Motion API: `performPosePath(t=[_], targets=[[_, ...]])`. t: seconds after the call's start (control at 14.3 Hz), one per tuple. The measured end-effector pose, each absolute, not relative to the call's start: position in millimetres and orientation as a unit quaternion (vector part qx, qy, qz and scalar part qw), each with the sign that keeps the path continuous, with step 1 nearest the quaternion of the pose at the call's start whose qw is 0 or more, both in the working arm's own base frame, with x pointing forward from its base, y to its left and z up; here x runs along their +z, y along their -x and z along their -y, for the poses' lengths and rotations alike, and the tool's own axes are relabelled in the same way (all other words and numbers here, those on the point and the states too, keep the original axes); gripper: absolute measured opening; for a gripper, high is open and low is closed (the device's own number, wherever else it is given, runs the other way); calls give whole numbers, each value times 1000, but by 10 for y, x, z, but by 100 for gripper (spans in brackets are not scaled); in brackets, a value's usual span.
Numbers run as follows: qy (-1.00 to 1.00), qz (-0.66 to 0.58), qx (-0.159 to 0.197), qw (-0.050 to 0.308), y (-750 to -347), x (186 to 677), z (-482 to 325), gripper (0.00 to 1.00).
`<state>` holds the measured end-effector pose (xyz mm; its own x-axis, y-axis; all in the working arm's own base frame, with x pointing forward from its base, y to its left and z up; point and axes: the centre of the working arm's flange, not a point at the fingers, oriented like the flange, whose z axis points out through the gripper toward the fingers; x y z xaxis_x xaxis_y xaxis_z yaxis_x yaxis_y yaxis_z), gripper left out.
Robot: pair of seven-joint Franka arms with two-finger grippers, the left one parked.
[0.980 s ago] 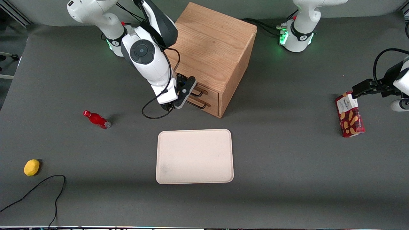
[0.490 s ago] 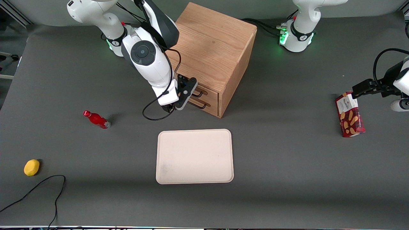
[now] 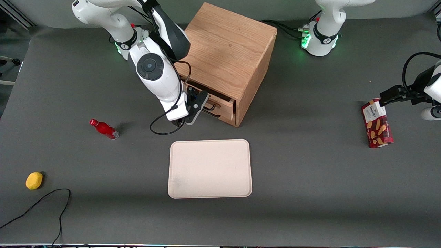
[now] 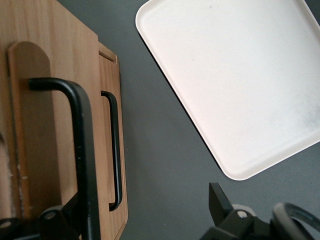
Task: Open upper drawer
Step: 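Pull the upper drawer outward from the cabinet with the right gripper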
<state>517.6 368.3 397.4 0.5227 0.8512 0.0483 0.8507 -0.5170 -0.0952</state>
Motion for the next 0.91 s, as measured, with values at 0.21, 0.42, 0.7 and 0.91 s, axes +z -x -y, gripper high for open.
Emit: performPosePath(t=[0.21,0.42,0.7,0.91], targets=[[870,490,-2,54,-5221,4005,-3648,100],[869,492,-3,54,-5281,4002,-3564,100],[867,496,-5,53,-5358,3990,-3536,100],[867,496,-8,52,-5432,3983,-3519,100]])
